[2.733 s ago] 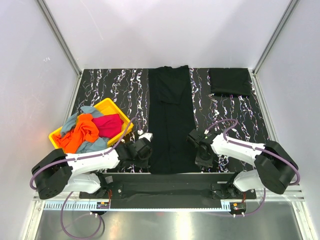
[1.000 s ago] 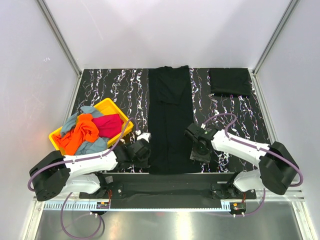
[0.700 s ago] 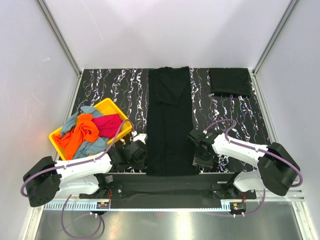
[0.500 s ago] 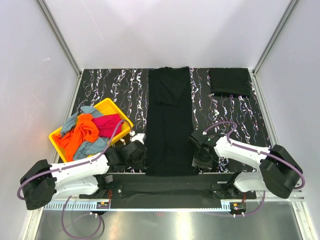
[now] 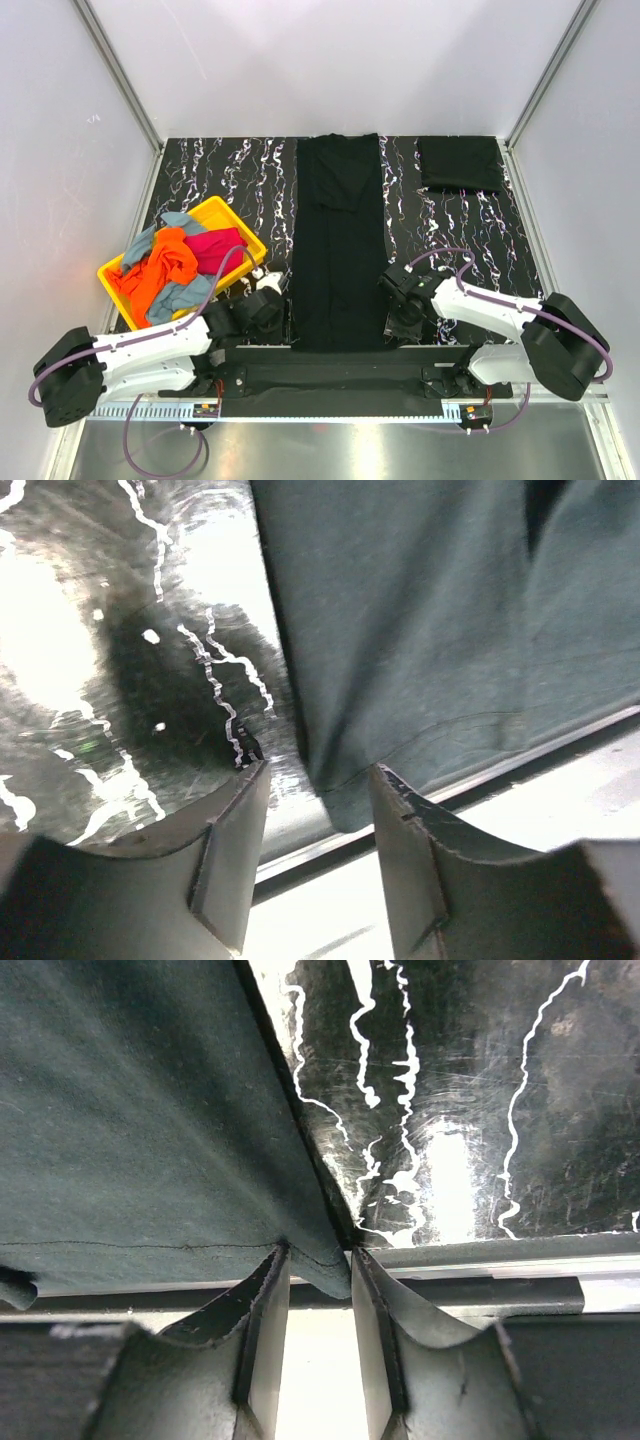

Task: Fold and stack the t-shirts
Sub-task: Fold the tshirt

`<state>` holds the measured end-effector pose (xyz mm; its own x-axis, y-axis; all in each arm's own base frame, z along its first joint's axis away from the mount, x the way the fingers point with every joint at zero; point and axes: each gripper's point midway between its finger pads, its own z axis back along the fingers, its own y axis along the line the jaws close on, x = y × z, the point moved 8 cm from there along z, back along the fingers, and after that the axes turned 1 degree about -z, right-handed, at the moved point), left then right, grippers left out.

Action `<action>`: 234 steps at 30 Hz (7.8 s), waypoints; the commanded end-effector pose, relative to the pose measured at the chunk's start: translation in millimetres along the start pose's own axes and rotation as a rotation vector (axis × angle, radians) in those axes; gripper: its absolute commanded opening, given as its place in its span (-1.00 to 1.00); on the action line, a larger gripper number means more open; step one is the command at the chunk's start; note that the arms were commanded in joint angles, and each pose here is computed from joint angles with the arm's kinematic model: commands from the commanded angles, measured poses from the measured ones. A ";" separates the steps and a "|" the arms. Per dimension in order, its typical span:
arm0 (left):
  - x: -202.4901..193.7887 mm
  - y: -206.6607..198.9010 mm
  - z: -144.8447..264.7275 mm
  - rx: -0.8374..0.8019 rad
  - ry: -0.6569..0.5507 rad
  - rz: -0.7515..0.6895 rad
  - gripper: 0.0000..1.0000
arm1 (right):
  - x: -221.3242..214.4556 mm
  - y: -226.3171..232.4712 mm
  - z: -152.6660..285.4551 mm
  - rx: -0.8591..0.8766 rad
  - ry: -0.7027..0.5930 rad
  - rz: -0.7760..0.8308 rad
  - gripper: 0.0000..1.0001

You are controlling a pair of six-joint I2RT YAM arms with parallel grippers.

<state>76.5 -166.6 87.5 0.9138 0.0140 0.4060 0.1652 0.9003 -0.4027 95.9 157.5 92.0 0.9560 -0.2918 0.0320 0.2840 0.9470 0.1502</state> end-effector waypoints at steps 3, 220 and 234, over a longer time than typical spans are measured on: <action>-7.4 -3.6 -3.4 -0.073 0.022 0.054 -0.05 | 1.1 3.0 3.8 0.048 -0.015 -0.010 -0.27; 373.0 4.3 -113.6 -0.003 -0.145 -0.071 -0.06 | 321.2 36.5 -7.0 0.382 -0.338 0.022 -0.38; 270.7 -24.6 -20.1 -0.072 -0.029 -0.126 -0.17 | 231.3 6.7 54.4 0.321 -0.204 -0.081 -0.19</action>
<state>362.8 -188.5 173.9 0.8833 -0.0254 0.4682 0.2210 0.9032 -0.3680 354.1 94.7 144.3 0.8856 -0.3908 0.2509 0.2350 0.8431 0.4837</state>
